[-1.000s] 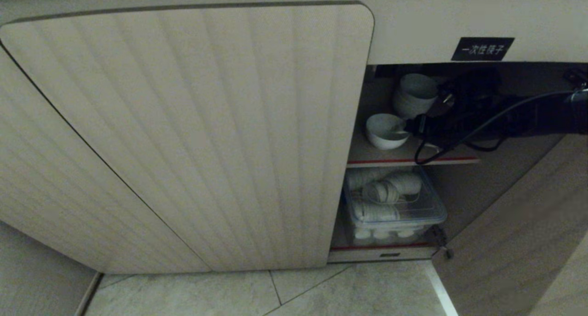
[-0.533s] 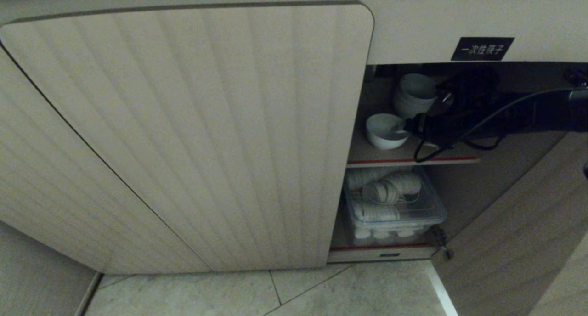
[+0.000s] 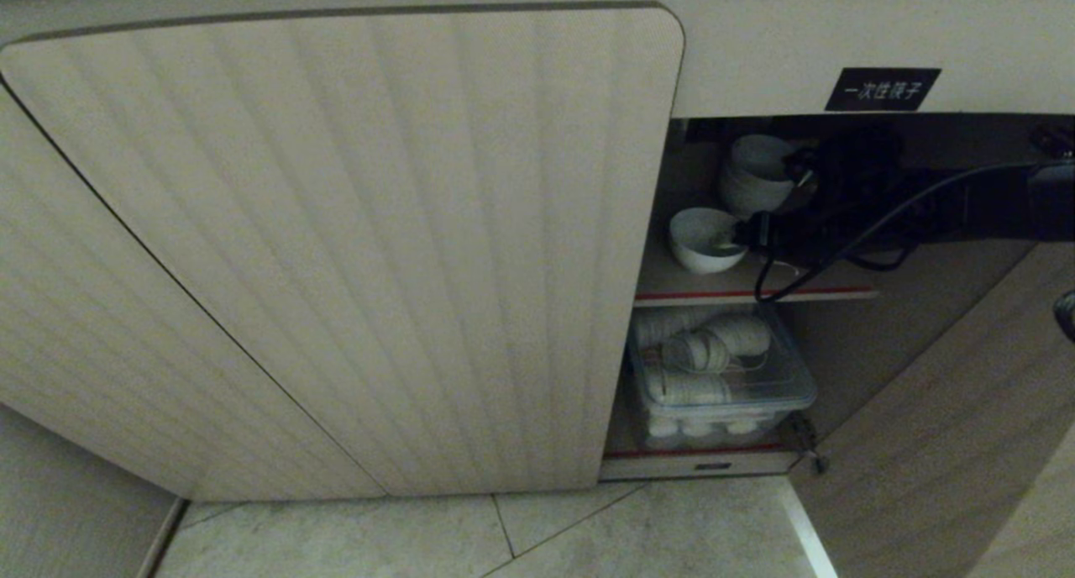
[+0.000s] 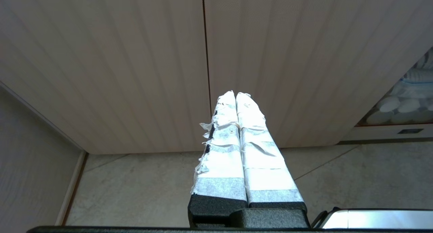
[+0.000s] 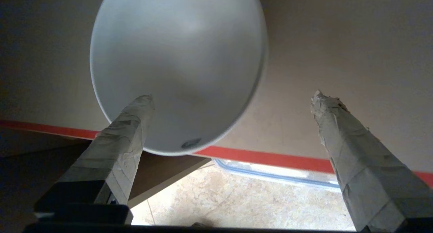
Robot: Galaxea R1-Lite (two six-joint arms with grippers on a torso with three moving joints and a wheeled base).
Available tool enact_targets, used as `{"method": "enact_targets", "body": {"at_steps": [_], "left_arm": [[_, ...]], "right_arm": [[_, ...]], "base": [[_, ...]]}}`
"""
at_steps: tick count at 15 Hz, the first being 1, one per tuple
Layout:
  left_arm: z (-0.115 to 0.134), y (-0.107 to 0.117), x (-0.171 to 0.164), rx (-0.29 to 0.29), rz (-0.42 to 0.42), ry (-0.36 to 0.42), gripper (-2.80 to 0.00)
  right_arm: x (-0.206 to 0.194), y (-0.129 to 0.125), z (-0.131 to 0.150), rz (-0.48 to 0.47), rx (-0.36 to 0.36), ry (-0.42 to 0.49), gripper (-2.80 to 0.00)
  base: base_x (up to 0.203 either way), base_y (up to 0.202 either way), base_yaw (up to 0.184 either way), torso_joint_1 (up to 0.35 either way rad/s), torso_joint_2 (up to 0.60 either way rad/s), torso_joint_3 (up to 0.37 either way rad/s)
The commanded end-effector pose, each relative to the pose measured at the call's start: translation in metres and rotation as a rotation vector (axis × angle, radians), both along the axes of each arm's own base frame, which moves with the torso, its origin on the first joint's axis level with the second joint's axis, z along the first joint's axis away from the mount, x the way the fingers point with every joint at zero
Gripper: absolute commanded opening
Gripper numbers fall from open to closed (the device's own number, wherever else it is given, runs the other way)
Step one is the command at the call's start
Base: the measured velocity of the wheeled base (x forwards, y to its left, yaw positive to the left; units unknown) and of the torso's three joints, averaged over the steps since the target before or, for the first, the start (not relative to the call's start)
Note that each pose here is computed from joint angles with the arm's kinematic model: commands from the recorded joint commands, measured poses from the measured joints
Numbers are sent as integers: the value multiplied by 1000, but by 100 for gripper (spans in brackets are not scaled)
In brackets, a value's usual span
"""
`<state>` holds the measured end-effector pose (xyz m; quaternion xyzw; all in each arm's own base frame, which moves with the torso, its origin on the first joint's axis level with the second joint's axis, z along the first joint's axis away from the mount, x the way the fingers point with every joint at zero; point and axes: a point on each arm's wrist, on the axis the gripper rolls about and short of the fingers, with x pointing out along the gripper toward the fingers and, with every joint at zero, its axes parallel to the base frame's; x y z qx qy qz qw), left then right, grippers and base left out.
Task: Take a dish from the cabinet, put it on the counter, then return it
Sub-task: Take the bowl from the cabinet
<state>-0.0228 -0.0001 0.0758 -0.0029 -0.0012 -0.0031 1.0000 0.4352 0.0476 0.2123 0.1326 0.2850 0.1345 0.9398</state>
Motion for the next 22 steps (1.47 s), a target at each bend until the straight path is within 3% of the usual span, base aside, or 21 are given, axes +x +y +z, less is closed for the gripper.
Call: {"method": "enact_targets", "body": {"at_steps": [1,22], "left_arm": [[0,0,0,0,0,-1,-280],[0,0,0,0,0,-1,-280]], "right_arm": [[4,1,-2,2,1,-1,0],[17,6,2,-26,-74,-23,0]], "base": [[0,0,0,0,0,0],[0,0,0,0,0,0]]}}
